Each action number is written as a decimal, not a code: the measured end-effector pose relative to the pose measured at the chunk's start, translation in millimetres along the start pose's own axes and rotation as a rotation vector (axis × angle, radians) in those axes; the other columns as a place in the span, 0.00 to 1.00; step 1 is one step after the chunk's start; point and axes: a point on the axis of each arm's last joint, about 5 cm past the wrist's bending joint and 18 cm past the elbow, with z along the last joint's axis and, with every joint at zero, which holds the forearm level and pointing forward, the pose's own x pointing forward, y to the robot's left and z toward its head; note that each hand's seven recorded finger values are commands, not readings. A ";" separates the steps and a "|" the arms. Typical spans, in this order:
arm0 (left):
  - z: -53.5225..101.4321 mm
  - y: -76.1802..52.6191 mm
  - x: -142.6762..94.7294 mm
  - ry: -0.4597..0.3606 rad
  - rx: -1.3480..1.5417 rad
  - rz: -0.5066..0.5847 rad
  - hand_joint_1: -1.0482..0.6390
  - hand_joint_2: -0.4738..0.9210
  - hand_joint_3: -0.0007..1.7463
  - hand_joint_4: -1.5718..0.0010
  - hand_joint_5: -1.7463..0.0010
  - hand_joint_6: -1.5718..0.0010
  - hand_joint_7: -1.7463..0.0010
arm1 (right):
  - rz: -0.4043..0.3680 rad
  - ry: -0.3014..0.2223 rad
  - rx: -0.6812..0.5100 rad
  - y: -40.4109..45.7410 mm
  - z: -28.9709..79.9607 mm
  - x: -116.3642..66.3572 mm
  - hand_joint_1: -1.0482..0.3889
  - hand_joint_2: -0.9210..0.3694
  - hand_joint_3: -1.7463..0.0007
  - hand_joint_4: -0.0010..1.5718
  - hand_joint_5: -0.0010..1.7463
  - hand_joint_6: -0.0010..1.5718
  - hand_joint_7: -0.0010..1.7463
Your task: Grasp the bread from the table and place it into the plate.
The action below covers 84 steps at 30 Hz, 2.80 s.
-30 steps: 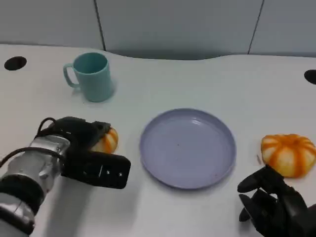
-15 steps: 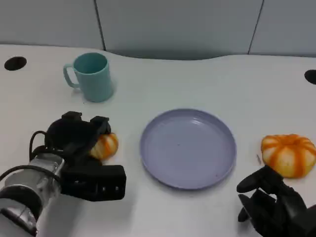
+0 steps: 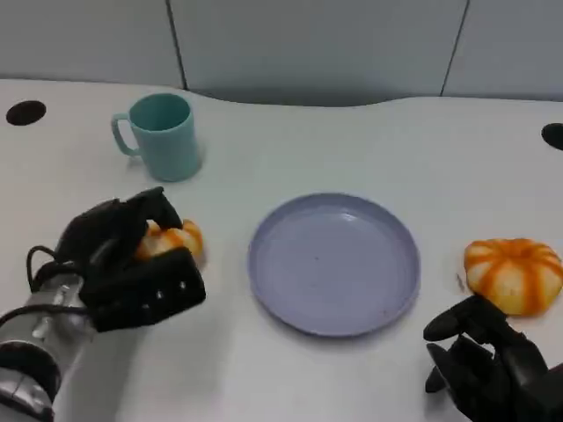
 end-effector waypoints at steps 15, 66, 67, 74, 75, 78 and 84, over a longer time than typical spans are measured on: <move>46.7 22.7 14.7 -0.338 -0.385 -0.056 0.60 0.97 0.03 0.47 0.00 0.59 0.00 | 0.001 -0.003 0.000 2.7 0.9 1.3 0.53 0.00 0.82 0.37 1.00 0.22 1.00; 128.7 -13.6 38.8 -0.603 0.303 -0.402 0.14 0.99 0.02 0.98 0.99 0.92 0.99 | 0.031 0.020 0.040 7.8 -1.7 7.3 0.53 0.00 0.81 0.36 1.00 0.22 1.00; 129.4 -7.4 40.1 -0.603 0.247 -0.403 0.14 1.00 0.02 0.98 0.99 0.92 0.99 | 0.030 0.020 0.040 7.7 -1.8 7.3 0.53 0.00 0.81 0.36 1.00 0.22 1.00; 106.6 20.7 35.0 -0.608 -0.151 -0.491 0.14 1.00 0.04 0.99 0.99 0.93 0.99 | 0.021 0.020 0.038 6.8 -1.5 7.4 0.53 0.00 0.81 0.35 1.00 0.22 1.00; 100.1 22.6 32.8 -0.598 -0.210 -0.510 0.14 1.00 0.03 0.98 0.99 0.92 0.99 | 0.022 0.019 0.038 6.6 -1.4 7.5 0.53 0.00 0.81 0.36 1.00 0.22 1.00; 78.5 28.0 23.5 -0.569 -0.446 -0.536 0.14 1.00 0.05 0.93 0.96 0.88 0.97 | 0.024 0.018 0.037 6.2 -1.2 7.4 0.53 0.00 0.81 0.37 1.00 0.22 1.00; 35.7 24.3 -10.9 -0.536 -0.806 -0.397 0.24 1.00 0.11 0.79 0.52 0.69 0.91 | 0.021 0.021 0.035 5.0 -1.1 6.6 0.53 0.00 0.81 0.38 1.00 0.22 1.00</move>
